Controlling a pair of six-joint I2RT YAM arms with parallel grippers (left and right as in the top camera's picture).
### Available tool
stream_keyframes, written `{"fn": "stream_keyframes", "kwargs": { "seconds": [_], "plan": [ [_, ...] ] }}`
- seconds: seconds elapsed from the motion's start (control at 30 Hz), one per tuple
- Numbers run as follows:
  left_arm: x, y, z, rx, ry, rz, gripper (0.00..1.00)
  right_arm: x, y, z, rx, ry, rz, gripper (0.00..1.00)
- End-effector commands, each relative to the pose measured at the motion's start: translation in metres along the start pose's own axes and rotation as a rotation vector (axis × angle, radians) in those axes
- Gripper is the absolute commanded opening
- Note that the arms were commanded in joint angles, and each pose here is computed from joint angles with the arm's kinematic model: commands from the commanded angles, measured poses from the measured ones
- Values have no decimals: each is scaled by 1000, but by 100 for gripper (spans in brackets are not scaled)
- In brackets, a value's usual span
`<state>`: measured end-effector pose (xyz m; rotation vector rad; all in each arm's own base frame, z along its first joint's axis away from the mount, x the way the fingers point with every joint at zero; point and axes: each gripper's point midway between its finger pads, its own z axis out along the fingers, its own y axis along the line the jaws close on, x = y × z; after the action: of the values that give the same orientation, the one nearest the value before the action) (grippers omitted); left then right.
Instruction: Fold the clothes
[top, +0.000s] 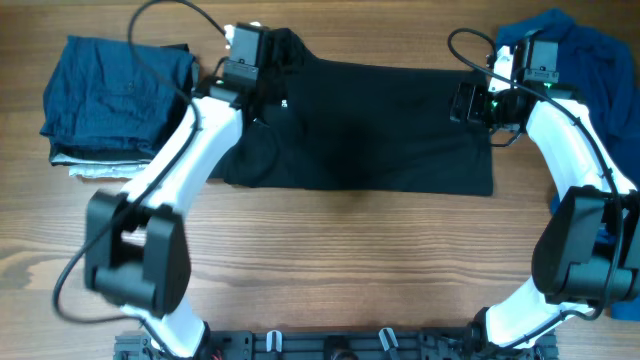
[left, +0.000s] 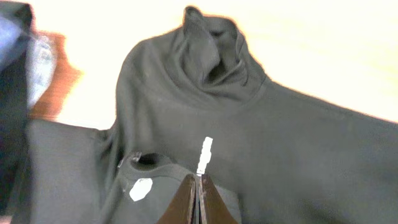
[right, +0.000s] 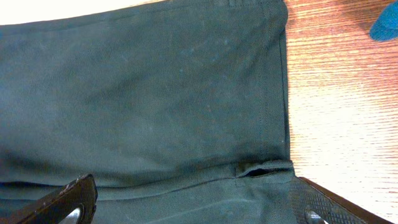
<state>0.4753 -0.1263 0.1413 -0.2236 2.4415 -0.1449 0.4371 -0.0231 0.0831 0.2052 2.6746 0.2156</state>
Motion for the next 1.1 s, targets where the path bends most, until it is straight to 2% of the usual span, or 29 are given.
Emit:
{"fn": "stream_keyframes", "kwargs": {
  "seconds": [0.0,0.23,0.3,0.5,0.63,0.7,0.8,0.87,1.03,1.07],
  "plan": [
    [28,25,0,-95,113,-35,4,-10,-2,-9,14,-34,-20,99],
    [107,64,35,-234,370,-10,4,-10,-2,-9,14,-34,-20,99],
    [124,80,41,-279,429,-45,4,-10,-2,-9,14,-34,-20,100],
    [145,114,32,-363,530,-106,4,-10,-2,-9,14,-34,-20,100],
    [153,121,25,-385,576,-107,4,-10,-2,-9,14,-34,-20,99],
    [154,114,24,-347,586,-122,4,-10,-2,-9,14,-34,-20,99],
    [117,74,13,-156,517,-179,4,-16,-1,-9,9,-58,-16,99],
    [57,42,-8,-11,370,-192,4,-18,0,-9,2,-68,32,99],
    [-71,-1,-78,159,55,-118,5,-26,12,-30,-38,-57,-77,99],
    [-87,-6,-90,177,8,-115,6,-33,12,-39,-26,-64,-79,99]
  ]
}}
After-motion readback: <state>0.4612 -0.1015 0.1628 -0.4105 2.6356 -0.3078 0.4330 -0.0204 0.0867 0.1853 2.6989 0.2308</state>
